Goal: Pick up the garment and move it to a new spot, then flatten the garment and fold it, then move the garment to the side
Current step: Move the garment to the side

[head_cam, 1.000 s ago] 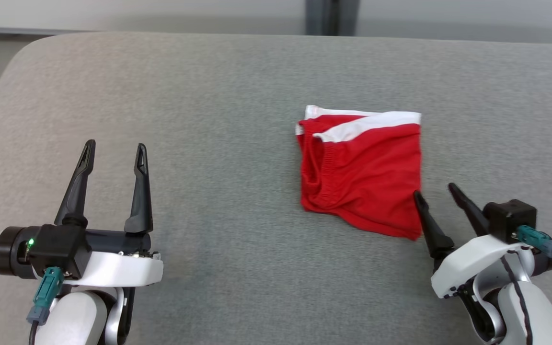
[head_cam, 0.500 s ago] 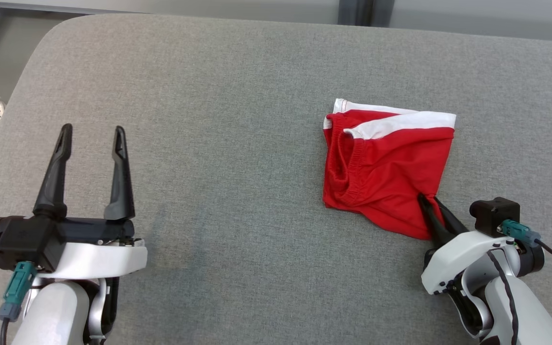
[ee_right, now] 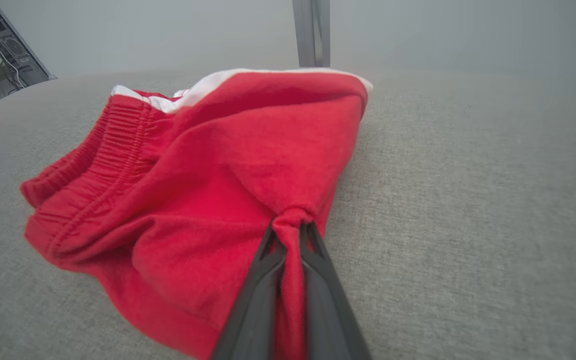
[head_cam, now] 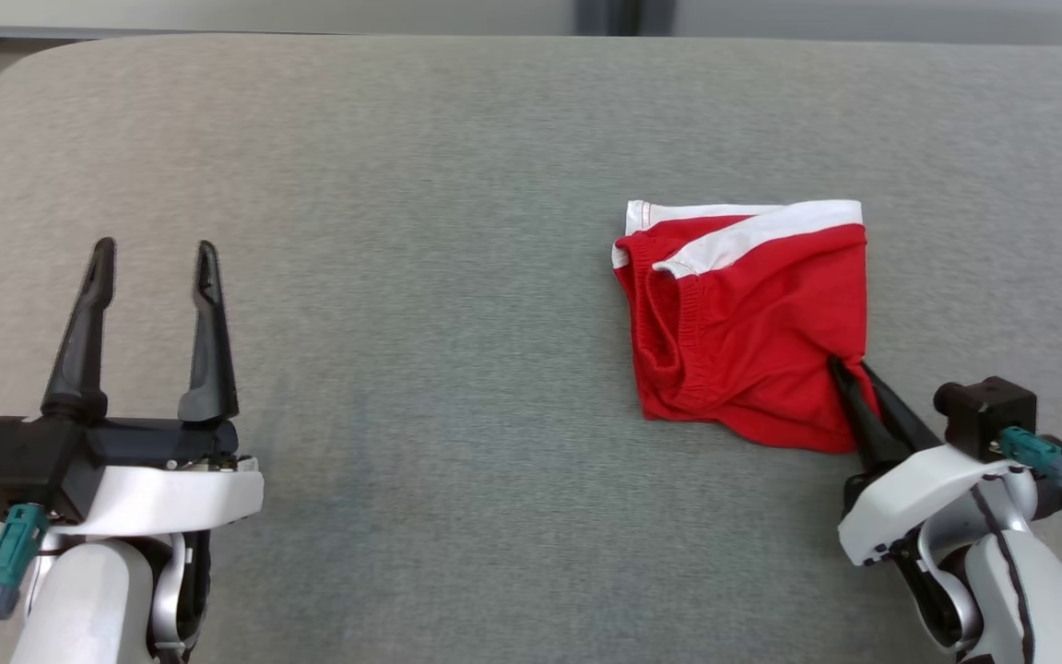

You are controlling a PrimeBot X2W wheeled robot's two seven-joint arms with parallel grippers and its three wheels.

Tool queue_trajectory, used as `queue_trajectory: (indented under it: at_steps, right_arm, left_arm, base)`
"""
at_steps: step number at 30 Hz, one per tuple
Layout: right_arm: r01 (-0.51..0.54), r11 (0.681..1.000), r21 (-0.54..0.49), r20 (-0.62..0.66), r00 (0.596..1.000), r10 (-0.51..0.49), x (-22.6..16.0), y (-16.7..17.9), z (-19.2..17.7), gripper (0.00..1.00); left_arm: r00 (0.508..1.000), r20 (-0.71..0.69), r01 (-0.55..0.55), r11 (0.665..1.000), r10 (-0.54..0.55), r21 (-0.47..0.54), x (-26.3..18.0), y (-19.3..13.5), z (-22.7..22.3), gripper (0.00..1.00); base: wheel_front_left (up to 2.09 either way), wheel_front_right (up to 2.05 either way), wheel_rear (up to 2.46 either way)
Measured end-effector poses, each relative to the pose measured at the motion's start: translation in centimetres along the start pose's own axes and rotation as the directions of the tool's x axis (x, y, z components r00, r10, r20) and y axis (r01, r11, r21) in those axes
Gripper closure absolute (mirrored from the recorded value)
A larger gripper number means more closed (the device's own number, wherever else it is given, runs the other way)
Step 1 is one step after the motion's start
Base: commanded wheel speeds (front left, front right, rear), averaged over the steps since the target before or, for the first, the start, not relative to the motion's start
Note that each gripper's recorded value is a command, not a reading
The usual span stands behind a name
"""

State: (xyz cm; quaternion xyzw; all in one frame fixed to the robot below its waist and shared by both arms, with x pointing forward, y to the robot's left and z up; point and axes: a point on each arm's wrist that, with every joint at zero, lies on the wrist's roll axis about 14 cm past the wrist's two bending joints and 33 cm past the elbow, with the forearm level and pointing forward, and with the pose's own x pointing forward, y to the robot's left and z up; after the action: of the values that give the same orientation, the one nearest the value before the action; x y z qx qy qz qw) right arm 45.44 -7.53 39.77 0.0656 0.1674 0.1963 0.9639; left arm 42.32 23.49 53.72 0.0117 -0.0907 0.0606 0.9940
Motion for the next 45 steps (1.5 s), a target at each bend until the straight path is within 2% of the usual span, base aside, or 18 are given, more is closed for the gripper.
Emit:
queue_trajectory:
  at_steps: [6, 11, 17, 24, 31, 38, 39, 40, 41, 45]
  right_arm:
    - [0.09, 0.994, -0.057, 0.037, 0.995, -0.088, -2.5, -3.5, 1.1, 1.0]
    - [0.17, 0.971, -0.169, 0.061, 0.985, -0.162, -4.8, -7.1, 2.3, 1.0]
    - [0.298, 0.914, -0.275, 0.076, 0.955, -0.288, -8.2, -12.7, 4.0, 1.0]
    - [0.428, 0.837, -0.34, 0.104, 0.902, -0.419, -11.1, -19.2, 6.4, 1.0]
    - [0.477, 0.779, -0.407, 0.048, 0.863, -0.503, -13.2, -24.1, 6.3, 1.0]
    - [0.493, 0.785, -0.375, -0.009, 0.845, -0.535, -13.2, -25.9, 4.4, 1.0]
    - [0.501, 0.784, -0.366, -0.011, 0.84, -0.542, -13.2, -26.1, 4.1, 0.95]
    - [0.513, 0.784, -0.351, -0.021, 0.832, -0.554, -13.2, -26.4, 3.8, 0.56]
    - [0.521, 0.784, -0.338, -0.025, 0.827, -0.561, -13.3, -26.6, 3.4, 0.0]
    - [0.556, 0.781, -0.285, -0.024, 0.81, -0.586, -13.4, -27.0, 2.6, 0.0]
  left_arm:
    - [0.998, -0.011, 0.056, 0.998, -0.057, -0.027, 1.7, -2.4, -1.4, 0.0]
    - [0.993, -0.013, 0.113, 0.992, -0.113, -0.049, 3.0, -4.8, -2.4, 0.0]
    - [0.985, -0.005, 0.173, 0.983, -0.173, -0.068, 4.8, -7.5, -3.3, 0.0]
    - [0.969, -0.008, 0.246, 0.966, -0.248, -0.074, 6.0, -10.3, -4.5, 0.0]
    - [0.961, -0.012, 0.275, 0.958, -0.277, -0.076, 6.7, -11.5, -5.5, 0.0]
    - [0.961, -0.023, 0.274, 0.959, -0.276, -0.07, 6.9, -11.3, -6.0, 0.0]
    - [0.962, -0.023, 0.271, 0.96, -0.274, -0.071, 7.0, -11.2, -6.1, 0.0]
    - [0.962, -0.019, 0.27, 0.96, -0.272, -0.071, 7.1, -11.2, -6.0, 0.0]
    - [0.963, -0.018, 0.267, 0.961, -0.268, -0.071, 7.2, -11.1, -5.9, 0.0]
    - [0.968, -0.021, 0.247, 0.967, -0.249, -0.067, 7.2, -10.3, -5.8, 0.0]
  base:
    - [0.0, 0.0, 0.0]
    - [0.0, 0.0, 0.0]
    - [0.0, 0.0, 0.0]
    - [0.0, 0.0, 0.0]
    - [0.0, 0.0, 0.0]
    - [0.0, 0.0, 0.0]
    - [0.0, 0.0, 0.0]
    - [0.0, 0.0, 0.0]
    - [0.0, 0.0, 0.0]
    - [0.0, 0.0, 0.0]
